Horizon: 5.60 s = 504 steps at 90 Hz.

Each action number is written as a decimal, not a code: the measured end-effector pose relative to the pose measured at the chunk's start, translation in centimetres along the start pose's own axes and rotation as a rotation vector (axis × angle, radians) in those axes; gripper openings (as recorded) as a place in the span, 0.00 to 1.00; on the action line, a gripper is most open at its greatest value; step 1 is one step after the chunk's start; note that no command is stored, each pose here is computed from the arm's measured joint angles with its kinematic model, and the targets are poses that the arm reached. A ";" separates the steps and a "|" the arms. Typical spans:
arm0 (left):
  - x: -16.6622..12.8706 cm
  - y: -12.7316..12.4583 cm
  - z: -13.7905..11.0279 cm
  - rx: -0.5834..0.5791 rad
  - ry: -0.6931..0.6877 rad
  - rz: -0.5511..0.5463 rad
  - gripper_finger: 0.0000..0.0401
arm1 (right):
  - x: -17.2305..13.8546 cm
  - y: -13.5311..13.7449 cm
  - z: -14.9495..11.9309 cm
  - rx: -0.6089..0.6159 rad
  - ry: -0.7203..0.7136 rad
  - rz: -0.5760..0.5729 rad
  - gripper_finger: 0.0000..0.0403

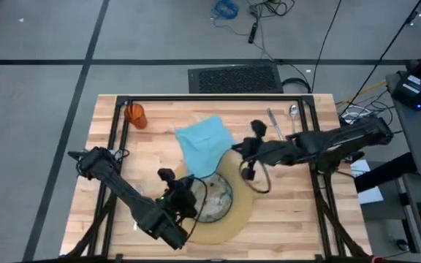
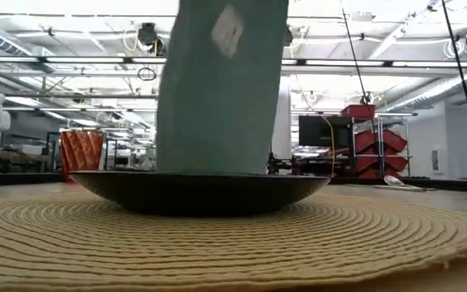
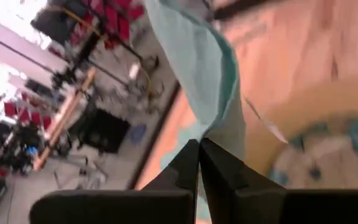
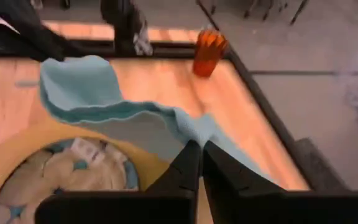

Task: Set table place
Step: Fold the blue napkin

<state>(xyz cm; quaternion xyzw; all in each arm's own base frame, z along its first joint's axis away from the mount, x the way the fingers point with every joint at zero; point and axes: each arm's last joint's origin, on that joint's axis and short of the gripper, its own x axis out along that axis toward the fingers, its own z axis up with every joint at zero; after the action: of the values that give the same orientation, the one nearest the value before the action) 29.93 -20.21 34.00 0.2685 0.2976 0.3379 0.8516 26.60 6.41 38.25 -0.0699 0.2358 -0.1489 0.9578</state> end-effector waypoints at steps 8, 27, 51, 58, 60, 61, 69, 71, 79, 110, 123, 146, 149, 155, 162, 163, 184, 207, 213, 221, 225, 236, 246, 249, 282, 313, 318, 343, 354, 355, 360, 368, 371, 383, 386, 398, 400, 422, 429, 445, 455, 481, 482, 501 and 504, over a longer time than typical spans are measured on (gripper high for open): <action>-0.8 1.8 1.8 0.010 -0.062 0.026 0.00 | -2.0 -0.7 1.7 -0.034 -0.028 -0.030 0.00; -1.6 7.2 5.1 0.006 -0.115 0.061 0.00 | -6.2 -3.2 6.1 -0.077 -0.093 -0.066 0.00; 0.3 10.6 6.1 0.036 -0.084 0.134 0.00 | -7.7 -6.1 7.7 -0.097 -0.046 -0.151 0.00; 1.3 11.2 6.2 0.050 -0.058 0.158 0.00 | -6.9 -6.9 7.4 -0.097 -0.006 -0.181 0.00; 1.6 11.3 6.2 0.053 -0.051 0.163 0.00 | -6.7 -7.2 7.3 -0.097 0.005 -0.190 0.00; 1.8 11.3 6.2 0.055 -0.046 0.165 0.00 | -6.6 -7.3 7.3 -0.097 0.012 -0.194 0.00; 3.3 11.9 6.2 0.084 -0.002 0.177 0.00 | -5.5 -8.5 7.1 -0.095 0.062 -0.212 0.00; 3.8 12.2 6.2 0.085 0.010 0.184 0.00 | -5.2 -8.8 7.0 -0.096 0.070 -0.217 0.00; 5.6 13.1 6.2 0.103 0.060 0.207 0.00 | -3.9 -10.0 7.0 -0.101 0.100 -0.231 0.00; 10.4 15.7 5.4 0.137 0.214 0.183 0.00 | -1.8 -14.5 6.6 -0.058 0.134 -0.247 0.00; 11.5 16.3 5.2 0.117 0.247 0.156 0.00 | -0.2 -15.6 6.0 -0.038 0.184 -0.217 0.00; 13.1 16.9 4.6 0.059 0.298 0.127 0.00 | 4.1 -17.7 4.6 0.001 0.284 -0.149 0.00; 13.7 16.7 4.2 0.063 0.321 0.120 0.00 | 4.6 -17.9 4.3 0.007 0.305 -0.137 0.00; 15.1 15.7 2.9 0.091 0.390 0.117 0.00 | 5.6 -18.4 3.7 0.023 0.348 -0.099 0.00; 17.1 14.0 1.1 0.146 0.478 0.125 0.00 | 6.6 -18.9 2.9 0.035 0.398 -0.073 0.00; 17.4 13.7 0.9 0.152 0.488 0.127 0.00 | 6.7 -19.0 2.8 0.037 0.404 -0.069 0.00; 21.4 11.3 -4.5 0.217 0.640 0.183 0.00 | 9.2 -21.3 0.4 0.064 0.419 -0.031 0.00; 21.3 14.1 -6.4 0.125 0.637 0.215 0.00 | 12.5 -23.6 -2.2 0.063 0.345 0.028 0.00; 20.7 14.9 -6.2 0.095 0.619 0.213 0.00 | 13.5 -23.6 -2.5 0.059 0.349 0.036 0.00; 19.6 15.5 -5.7 0.050 0.583 0.147 0.00 | 13.8 -23.2 -2.8 0.059 0.377 0.054 0.00; 19.2 15.5 -5.4 0.019 0.564 0.087 0.00 | 13.7 -22.8 -2.7 0.057 0.389 0.066 0.00; 18.2 15.0 -4.5 -0.111 0.451 -0.179 0.00 | 12.9 -21.1 -2.6 0.063 0.455 0.115 0.00; 17.1 13.5 -5.2 -0.206 0.317 -0.494 0.00 | 10.9 -19.1 -1.8 0.062 0.481 0.161 0.00; 16.7 13.0 -5.7 -0.238 0.284 -0.566 0.00 | 10.3 -18.5 -1.5 0.059 0.482 0.173 0.00; 12.8 3.5 -10.3 -0.543 -0.271 -0.678 0.00 | 4.0 -13.7 1.4 0.111 0.375 0.256 0.00; 14.7 -0.4 -8.8 -0.670 -0.396 -0.668 0.18 | 3.8 -13.6 1.5 0.154 0.373 0.241 0.00; 15.2 -1.5 -9.5 -0.668 -0.335 -0.671 0.25 | 3.8 -13.7 1.5 0.155 0.375 0.238 0.00; 17.4 -4.5 -11.9 -0.753 -0.152 -0.524 0.38 | 3.8 -13.8 1.3 0.147 0.396 0.239 0.00; 18.8 -3.8 -12.1 -1.004 -0.109 -0.470 0.38 | 3.7 -14.0 1.1 0.145 0.413 0.235 0.00; 19.0 -3.7 -12.1 -1.029 -0.105 -0.457 0.38 | 3.7 -14.0 1.1 0.145 0.413 0.235 0.00; 20.1 -2.9 -12.6 -1.165 -0.077 -0.392 0.37 | 3.7 -14.0 1.1 0.145 0.413 0.235 0.00; 21.3 -2.0 -13.6 -1.322 -0.043 -0.349 0.36 | 3.7 -14.0 1.1 0.145 0.412 0.235 0.00; 21.7 -1.7 -13.7 -1.378 -0.033 -0.353 0.36 | 3.7 -14.0 1.1 0.144 0.412 0.235 0.00; 22.7 -0.8 -14.0 -1.477 -0.008 -0.372 0.36 | 3.7 -14.0 1.1 0.132 0.411 0.238 0.00; 22.9 -0.7 -13.9 -1.491 -0.022 -0.374 0.36 | 3.7 -14.0 1.1 0.128 0.410 0.239 0.00; 22.9 -0.3 -13.5 -1.543 -0.058 -0.390 0.36 | 3.7 -14.0 1.1 0.117 0.409 0.241 0.00; 22.9 -0.3 -13.6 -1.554 -0.047 -0.388 0.36 | 3.7 -14.0 1.1 0.115 0.408 0.242 0.00; 23.3 -0.8 -14.5 -1.584 0.001 -0.323 0.36 | 3.7 -14.0 1.1 0.104 0.407 0.244 0.00; 23.4 -0.6 -14.4 -1.598 -0.013 -0.302 0.36 | 3.7 -14.0 1.1 0.102 0.404 0.244 0.00; 23.9 -0.2 -14.7 -1.604 -0.010 -0.282 0.36 | 3.7 -14.0 1.2 0.101 0.399 0.244 0.00; 24.3 0.1 -14.8 -1.635 -0.005 -0.271 0.36 | 3.8 -14.0 1.2 0.102 0.398 0.243 0.00; 24.6 0.5 -14.7 -1.655 -0.022 -0.280 0.36 | 3.8 -14.0 1.4 0.104 0.375 0.240 0.00; 24.6 0.5 -14.7 -1.655 -0.022 -0.279 0.36 | 3.9 -14.0 1.4 0.104 0.372 0.239 0.00; 25.7 -0.4 -14.2 -1.707 -0.159 -0.325 0.36 | 3.9 -14.0 1.4 0.104 0.368 0.240 0.00; 25.9 -0.7 -14.3 -1.700 -0.156 -0.324 0.36 | 3.9 -14.0 1.4 0.105 0.367 0.240 0.00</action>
<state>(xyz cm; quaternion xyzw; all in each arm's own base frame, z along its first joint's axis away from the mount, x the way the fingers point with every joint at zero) 35.77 2.09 15.39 -0.4821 -0.0805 0.3007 0.8190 27.01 -8.01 40.71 0.0366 0.4046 -0.0562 0.9120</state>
